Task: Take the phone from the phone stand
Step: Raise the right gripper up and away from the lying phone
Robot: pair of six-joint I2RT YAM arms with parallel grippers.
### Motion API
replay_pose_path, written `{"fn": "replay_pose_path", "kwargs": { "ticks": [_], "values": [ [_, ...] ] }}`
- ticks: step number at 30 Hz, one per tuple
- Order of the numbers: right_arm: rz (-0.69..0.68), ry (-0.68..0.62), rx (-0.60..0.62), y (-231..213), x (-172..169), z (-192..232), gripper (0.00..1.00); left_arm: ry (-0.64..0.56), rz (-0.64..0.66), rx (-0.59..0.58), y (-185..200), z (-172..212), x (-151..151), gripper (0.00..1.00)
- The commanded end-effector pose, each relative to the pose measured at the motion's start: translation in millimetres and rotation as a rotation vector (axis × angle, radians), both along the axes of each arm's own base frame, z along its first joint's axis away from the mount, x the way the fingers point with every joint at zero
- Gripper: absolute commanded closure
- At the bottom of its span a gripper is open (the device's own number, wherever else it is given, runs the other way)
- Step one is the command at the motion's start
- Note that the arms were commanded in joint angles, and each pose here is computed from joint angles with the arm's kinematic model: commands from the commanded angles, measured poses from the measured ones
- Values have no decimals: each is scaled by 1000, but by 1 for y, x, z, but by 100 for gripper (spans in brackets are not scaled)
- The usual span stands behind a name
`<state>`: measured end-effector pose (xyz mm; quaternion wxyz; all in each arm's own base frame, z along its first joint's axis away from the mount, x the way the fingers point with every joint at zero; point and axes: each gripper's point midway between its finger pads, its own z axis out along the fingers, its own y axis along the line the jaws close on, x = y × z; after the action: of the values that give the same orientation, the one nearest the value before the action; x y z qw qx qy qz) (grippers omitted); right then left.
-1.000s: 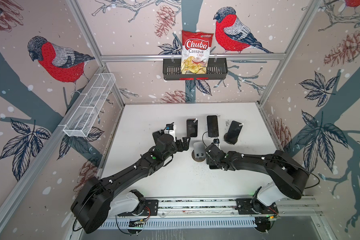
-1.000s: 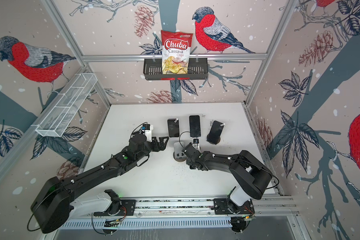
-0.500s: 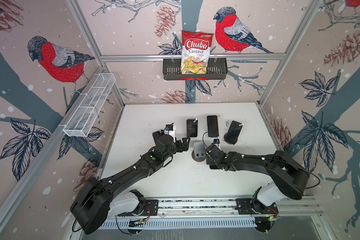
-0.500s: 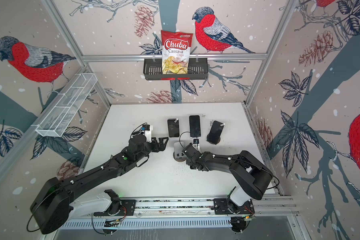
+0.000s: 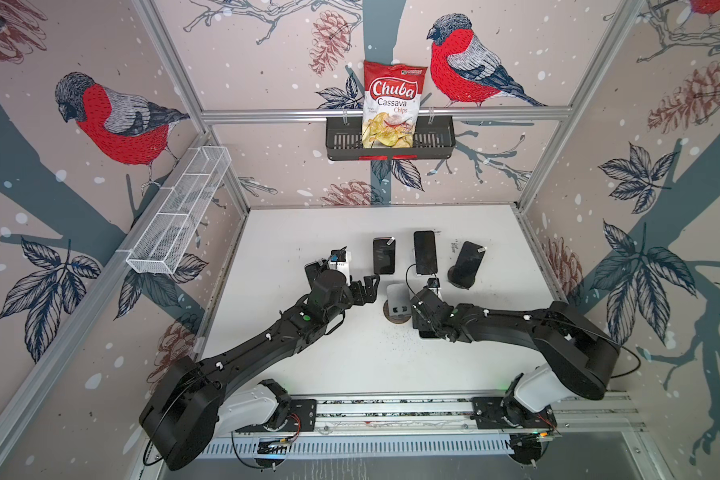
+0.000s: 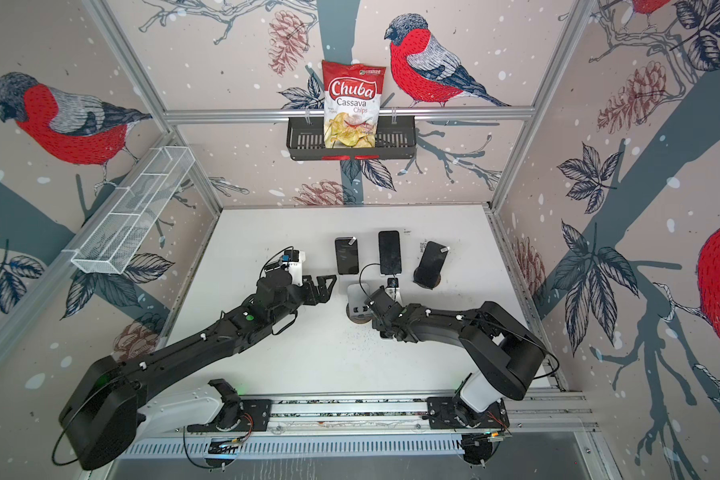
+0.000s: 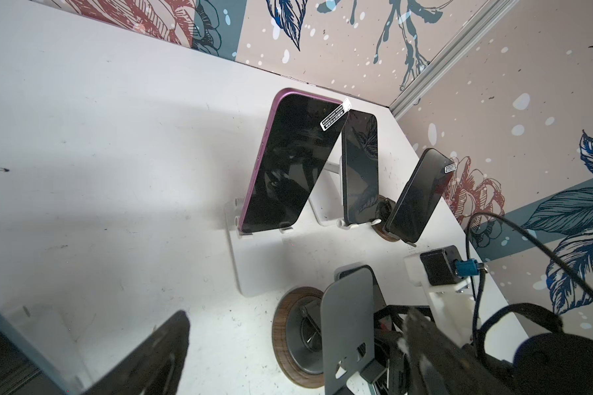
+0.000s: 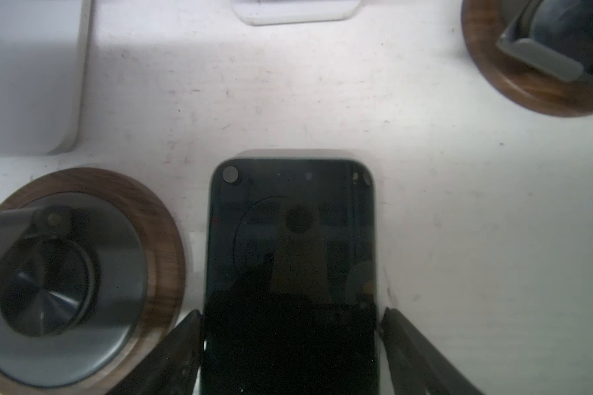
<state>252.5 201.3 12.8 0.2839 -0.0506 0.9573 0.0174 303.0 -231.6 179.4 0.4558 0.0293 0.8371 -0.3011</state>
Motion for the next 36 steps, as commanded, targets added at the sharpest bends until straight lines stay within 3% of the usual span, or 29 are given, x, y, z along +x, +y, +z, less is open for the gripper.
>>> {"fn": "replay_pose_path", "kwargs": {
  "ticks": [1, 14, 21, 30, 36],
  "values": [
    [21, 131, -58, -15, -26, -15, 13, -25, 2, -24, -2, 8, 2, 3],
    [-42, 3, 49, -28, 6, 52, 1, -25, 14, -13, 3, 9, 0, 3],
    [-53, -84, 119, -34, 16, 92, 1, -27, 17, -6, 3, 9, 1, 4],
    [31, -140, 211, -5, 23, 125, 1, -30, 4, 2, 0, 9, 1, 3],
    [102, -144, 195, 24, 23, 129, 1, -28, 6, 13, 1, 10, 2, 3]
  ]
}}
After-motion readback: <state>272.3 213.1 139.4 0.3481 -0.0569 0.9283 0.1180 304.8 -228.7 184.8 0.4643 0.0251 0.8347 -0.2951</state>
